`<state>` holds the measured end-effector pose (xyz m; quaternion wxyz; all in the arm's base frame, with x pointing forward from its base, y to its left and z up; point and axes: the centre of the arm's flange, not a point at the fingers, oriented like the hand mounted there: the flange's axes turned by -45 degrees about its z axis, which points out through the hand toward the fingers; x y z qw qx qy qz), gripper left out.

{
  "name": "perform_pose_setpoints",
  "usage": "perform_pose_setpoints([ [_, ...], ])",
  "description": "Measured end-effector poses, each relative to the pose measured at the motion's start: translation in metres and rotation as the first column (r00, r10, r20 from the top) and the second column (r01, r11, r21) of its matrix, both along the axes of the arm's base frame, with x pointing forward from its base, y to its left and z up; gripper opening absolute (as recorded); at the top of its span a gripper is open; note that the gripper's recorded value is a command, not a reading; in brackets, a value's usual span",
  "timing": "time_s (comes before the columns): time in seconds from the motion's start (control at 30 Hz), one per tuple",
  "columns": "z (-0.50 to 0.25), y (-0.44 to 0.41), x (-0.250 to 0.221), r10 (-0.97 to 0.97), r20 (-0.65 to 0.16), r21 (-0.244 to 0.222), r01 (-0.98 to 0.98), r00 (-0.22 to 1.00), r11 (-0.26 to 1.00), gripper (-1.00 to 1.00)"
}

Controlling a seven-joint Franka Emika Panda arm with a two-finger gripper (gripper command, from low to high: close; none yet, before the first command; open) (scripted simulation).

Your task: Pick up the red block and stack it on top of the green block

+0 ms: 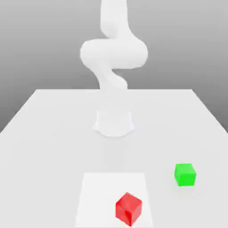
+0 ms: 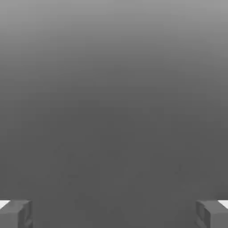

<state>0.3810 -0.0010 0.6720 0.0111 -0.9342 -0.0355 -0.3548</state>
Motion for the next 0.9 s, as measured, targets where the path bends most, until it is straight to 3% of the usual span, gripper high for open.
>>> perform_pose_setpoints([
  [0.2, -0.108, 0.009, 0.067, 0.196, -0.175, -0.034, -0.204, 0.965, 0.978, 0.00],
  [0.4, -0.223, 0.026, 0.103, 0.355, -0.337, -0.052, -0.393, 0.872, 0.918, 0.00],
  [0.8, -0.444, 0.041, 0.091, 0.532, -0.636, -0.050, -0.718, 0.559, 0.694, 0.00],
  [0.9, -0.484, 0.040, 0.088, 0.537, -0.659, -0.050, -0.742, 0.527, 0.669, 0.00],
])
